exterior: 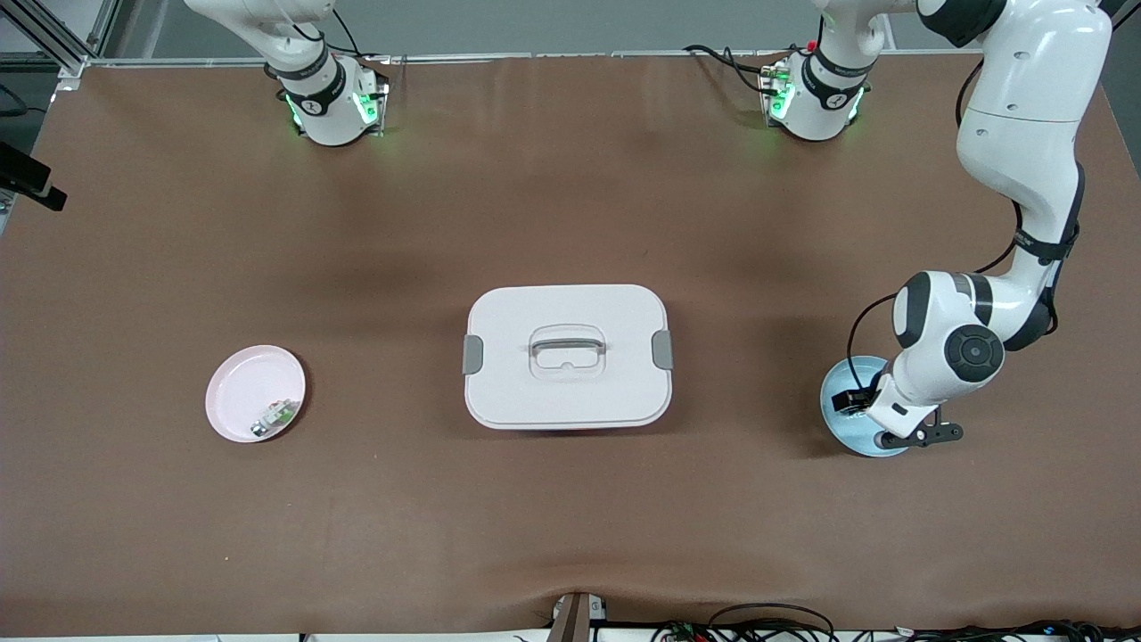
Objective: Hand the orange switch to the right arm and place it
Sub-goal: 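Close the left gripper on the black-orange switch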
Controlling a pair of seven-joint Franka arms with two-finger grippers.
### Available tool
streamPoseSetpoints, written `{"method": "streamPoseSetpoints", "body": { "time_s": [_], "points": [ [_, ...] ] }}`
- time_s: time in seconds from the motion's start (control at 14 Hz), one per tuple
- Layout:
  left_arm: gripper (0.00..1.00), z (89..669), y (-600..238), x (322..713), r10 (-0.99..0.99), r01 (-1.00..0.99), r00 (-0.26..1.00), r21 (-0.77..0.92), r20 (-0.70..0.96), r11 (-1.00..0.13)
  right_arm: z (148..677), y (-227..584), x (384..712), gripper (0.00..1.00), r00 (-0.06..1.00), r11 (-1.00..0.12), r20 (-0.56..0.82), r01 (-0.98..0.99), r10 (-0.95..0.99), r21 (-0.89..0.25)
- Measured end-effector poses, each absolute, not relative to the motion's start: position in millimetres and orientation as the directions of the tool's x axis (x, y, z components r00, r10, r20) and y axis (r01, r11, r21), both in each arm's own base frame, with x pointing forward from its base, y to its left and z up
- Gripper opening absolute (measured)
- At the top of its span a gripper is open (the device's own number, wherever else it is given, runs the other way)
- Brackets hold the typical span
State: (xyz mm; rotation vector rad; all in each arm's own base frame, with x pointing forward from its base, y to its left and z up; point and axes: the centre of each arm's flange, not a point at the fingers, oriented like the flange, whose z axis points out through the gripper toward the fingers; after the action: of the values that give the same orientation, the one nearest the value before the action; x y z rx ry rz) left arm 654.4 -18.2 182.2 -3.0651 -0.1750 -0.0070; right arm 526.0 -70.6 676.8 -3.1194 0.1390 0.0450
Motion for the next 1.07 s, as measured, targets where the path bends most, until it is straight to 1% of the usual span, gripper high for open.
{"method": "streamPoseSetpoints", "body": {
  "time_s": [0.07,0.14,0.21,0.29,0.36,0.43,0.86,1.07],
  "points": [
    [1.00,182,-18,655,0.114,0.115,0.993,-0.070,0.011,-0.991,677,-71,526,1.00,0.996,-0.996,-0.030,-0.089,-0.089,-0.017],
    [0.92,183,-18,655,0.115,0.115,0.993,-0.070,0.013,-0.991,677,-71,526,1.00,0.996,-0.996,-0.030,-0.089,-0.089,-0.017],
    [0.92,183,-18,655,0.115,0.116,0.993,-0.070,0.013,-0.991,677,-71,526,1.00,0.996,-0.996,-0.030,-0.089,-0.089,-0.017],
    [0.89,183,-18,655,0.116,0.117,0.993,-0.070,0.014,-0.991,677,-71,526,1.00,0.996,-0.996,-0.030,-0.089,-0.089,-0.017],
    [0.77,183,-17,655,0.117,0.117,0.993,-0.070,0.014,-0.991,677,-71,526,1.00,0.996,-0.996,-0.030,-0.090,-0.089,-0.017],
    [0.73,183,-17,655,0.117,0.118,0.993,-0.069,0.014,-0.991,677,-71,526,1.00,0.995,-0.996,-0.030,-0.091,-0.090,-0.017],
    [0.73,184,-18,656,0.175,0.176,0.984,-0.065,0.025,-0.982,677,-74,526,1.00,0.995,-0.995,-0.030,-0.095,-0.095,-0.017],
    [0.73,197,-18,659,0.210,0.212,0.977,-0.065,0.037,-0.975,677,-74,526,1.00,0.995,-0.995,-0.030,-0.096,-0.095,-0.017]
  ]
}}
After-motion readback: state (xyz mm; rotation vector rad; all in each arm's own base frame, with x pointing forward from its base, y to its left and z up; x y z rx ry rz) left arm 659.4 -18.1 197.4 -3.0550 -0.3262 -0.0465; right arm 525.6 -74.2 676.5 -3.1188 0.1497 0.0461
